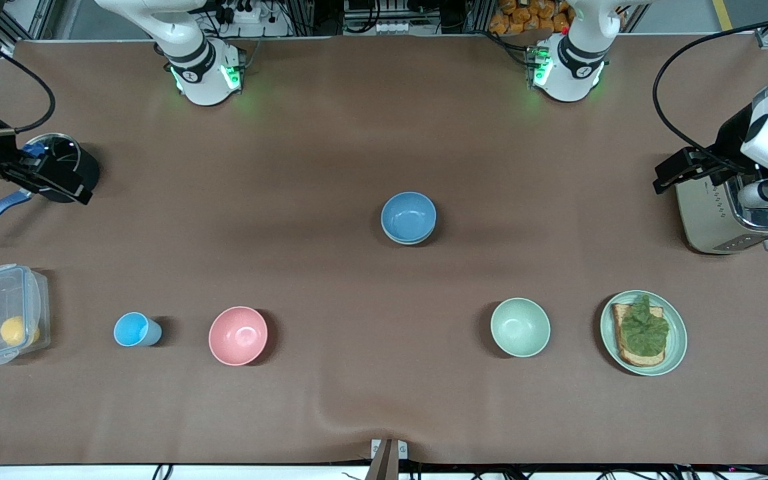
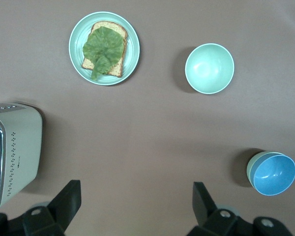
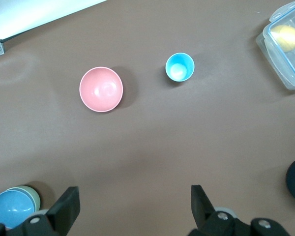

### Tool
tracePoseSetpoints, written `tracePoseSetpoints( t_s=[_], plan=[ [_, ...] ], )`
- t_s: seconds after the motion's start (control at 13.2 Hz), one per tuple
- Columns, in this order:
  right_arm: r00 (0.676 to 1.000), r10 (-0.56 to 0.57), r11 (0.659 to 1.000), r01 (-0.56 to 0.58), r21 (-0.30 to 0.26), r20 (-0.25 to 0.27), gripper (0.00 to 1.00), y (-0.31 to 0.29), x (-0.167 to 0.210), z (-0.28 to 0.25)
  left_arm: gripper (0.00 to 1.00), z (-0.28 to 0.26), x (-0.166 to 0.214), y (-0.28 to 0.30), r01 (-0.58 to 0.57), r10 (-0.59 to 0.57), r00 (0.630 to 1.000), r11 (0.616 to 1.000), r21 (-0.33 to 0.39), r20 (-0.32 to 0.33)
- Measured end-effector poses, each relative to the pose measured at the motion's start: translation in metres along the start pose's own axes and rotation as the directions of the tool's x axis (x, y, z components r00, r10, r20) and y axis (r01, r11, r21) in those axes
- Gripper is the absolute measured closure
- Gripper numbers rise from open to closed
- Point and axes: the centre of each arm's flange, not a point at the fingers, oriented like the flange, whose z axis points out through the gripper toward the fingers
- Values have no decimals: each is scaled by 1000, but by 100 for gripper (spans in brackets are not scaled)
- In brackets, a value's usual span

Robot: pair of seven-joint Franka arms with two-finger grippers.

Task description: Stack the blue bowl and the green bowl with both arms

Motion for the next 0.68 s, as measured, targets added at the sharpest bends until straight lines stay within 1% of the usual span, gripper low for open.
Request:
tracePoseSetpoints(
  t_s=[0.68],
  plan=[
    [1000,6,1000,-6,-3,6,0,3,1,3,0,3,-3,7,-13,13,1000,1000,1,7]
  ],
)
